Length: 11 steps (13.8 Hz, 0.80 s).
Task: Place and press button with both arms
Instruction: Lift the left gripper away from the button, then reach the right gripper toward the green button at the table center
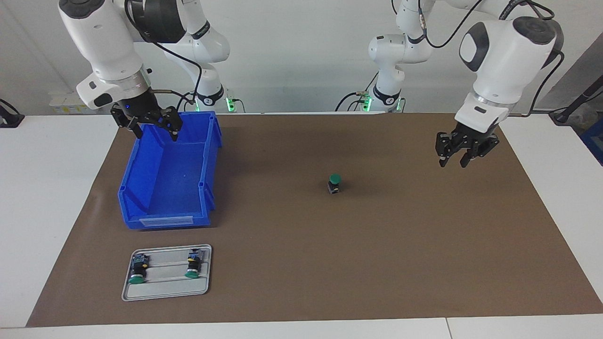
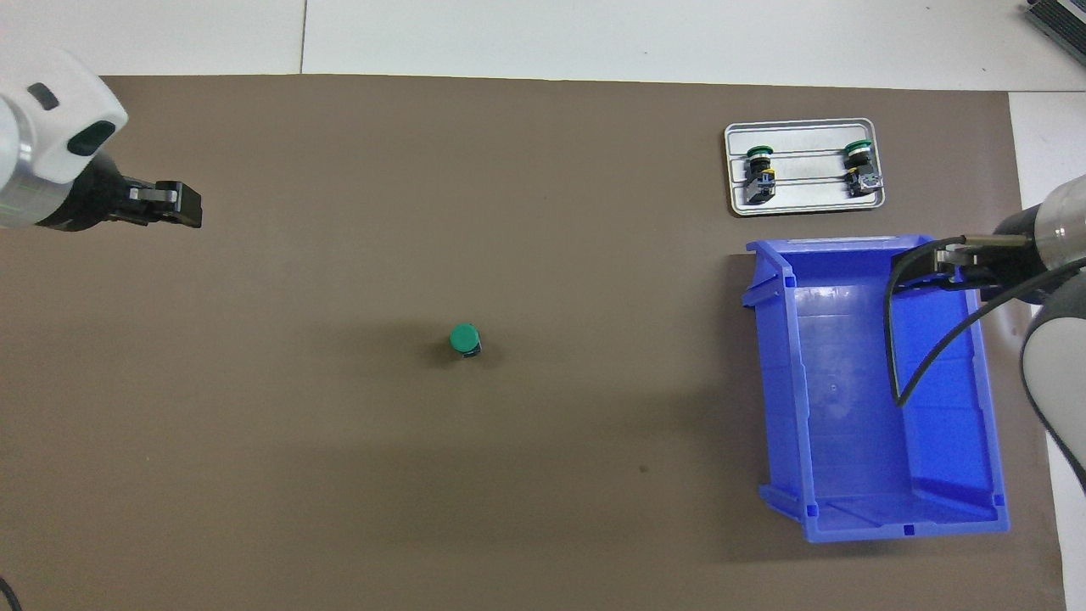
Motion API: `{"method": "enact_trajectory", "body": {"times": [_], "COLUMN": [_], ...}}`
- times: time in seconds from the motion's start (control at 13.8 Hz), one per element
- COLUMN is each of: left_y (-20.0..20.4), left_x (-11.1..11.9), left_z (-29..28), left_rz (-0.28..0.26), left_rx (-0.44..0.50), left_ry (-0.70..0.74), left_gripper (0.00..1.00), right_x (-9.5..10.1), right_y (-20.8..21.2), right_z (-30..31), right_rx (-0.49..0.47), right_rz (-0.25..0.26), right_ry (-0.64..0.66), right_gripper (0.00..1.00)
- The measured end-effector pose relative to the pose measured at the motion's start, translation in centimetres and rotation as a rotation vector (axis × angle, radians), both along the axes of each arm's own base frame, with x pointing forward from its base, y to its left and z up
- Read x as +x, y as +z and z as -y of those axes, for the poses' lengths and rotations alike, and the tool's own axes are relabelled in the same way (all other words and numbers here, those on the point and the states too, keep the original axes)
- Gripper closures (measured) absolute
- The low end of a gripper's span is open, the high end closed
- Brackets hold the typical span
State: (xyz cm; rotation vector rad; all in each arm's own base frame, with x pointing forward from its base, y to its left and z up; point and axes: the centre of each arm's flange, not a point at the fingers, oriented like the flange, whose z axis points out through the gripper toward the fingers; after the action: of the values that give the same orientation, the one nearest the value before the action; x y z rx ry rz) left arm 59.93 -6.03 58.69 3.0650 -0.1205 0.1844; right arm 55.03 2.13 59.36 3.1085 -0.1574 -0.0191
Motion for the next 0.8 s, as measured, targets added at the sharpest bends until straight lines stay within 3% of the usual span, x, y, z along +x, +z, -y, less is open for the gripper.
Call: {"method": "enact_trajectory", "body": {"times": [0.36, 0.58, 0.8], "left_y": [1.3, 1.4, 1.4], "left_x": [-1.0, -1.5, -1.6], "left_z": [-0.7, -1.1, -1.2], "left_rz": [-0.083, -0.123, -0.131], "left_rx": [-0.012, 0.028, 0.044], "left_ry": [0.004, 0.000, 0.001], "left_gripper": [0.44, 0.45, 0.45], "right_x": [-0.1, -0.5, -1.4], "right_y": [0.1, 0.3, -0.6], "right_z": [-4.3, -9.5, -15.0], "right_rx": [0.002, 0.016, 0.028], "right_rz": [0.022, 0.066, 0.077], "right_ry": [-0.084, -0.264, -0.434], "right_gripper": [0.10, 0.12, 0.12]}}
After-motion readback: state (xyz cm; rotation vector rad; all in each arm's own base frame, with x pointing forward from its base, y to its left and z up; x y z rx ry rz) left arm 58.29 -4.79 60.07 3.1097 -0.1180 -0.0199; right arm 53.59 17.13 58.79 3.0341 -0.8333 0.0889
